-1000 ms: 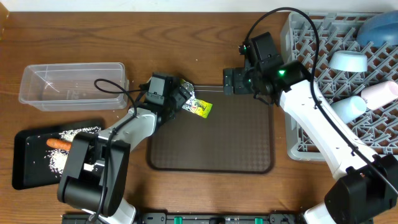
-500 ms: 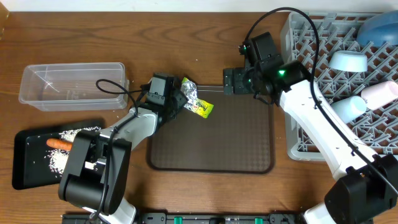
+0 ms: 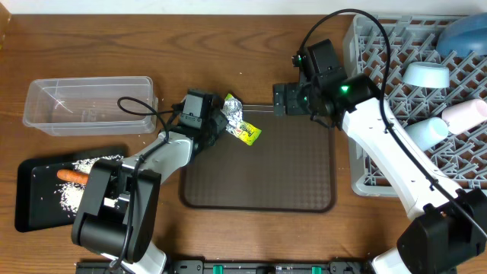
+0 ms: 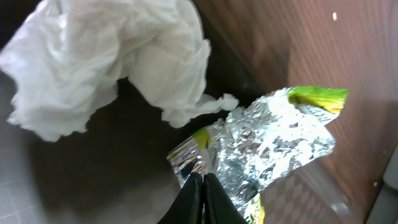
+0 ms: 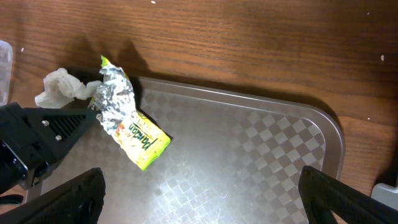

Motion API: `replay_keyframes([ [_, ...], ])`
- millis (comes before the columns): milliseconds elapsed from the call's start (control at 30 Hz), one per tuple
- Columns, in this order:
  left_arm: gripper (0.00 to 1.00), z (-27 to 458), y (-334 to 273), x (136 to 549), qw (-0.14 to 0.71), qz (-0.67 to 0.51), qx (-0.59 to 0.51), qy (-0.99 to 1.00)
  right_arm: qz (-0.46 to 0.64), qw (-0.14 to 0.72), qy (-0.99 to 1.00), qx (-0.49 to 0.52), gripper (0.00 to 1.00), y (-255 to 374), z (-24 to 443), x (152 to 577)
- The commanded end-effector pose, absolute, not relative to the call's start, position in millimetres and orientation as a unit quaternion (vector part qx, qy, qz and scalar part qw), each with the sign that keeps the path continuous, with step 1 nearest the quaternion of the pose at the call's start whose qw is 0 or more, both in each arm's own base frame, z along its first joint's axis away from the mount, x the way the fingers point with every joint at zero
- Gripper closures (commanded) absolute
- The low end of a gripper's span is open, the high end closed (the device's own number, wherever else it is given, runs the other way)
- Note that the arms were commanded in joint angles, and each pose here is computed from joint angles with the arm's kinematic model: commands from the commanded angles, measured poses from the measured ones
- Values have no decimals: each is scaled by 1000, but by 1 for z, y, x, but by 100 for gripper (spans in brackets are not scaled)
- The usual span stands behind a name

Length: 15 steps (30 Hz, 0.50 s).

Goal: Sort waste into correct bins and load items into the dishwasher rack
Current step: 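Carry the tissue left and drop it into the clear plastic bin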

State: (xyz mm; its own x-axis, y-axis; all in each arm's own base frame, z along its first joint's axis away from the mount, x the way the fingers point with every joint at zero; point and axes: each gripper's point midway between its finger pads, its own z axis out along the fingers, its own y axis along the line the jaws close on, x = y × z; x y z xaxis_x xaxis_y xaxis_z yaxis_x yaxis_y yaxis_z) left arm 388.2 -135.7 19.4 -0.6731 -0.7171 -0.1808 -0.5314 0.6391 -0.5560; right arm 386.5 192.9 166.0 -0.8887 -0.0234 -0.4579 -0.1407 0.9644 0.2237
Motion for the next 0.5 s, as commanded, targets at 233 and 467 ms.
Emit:
replay_keyframes([
  [233, 56, 52, -123, 396, 244, -234, -327, 882, 124, 235, 963, -35, 1, 191, 168, 388],
  [467, 33, 45, -73, 393, 234, -200, -380, 872, 124, 235, 963, -35, 1, 191, 168, 388],
])
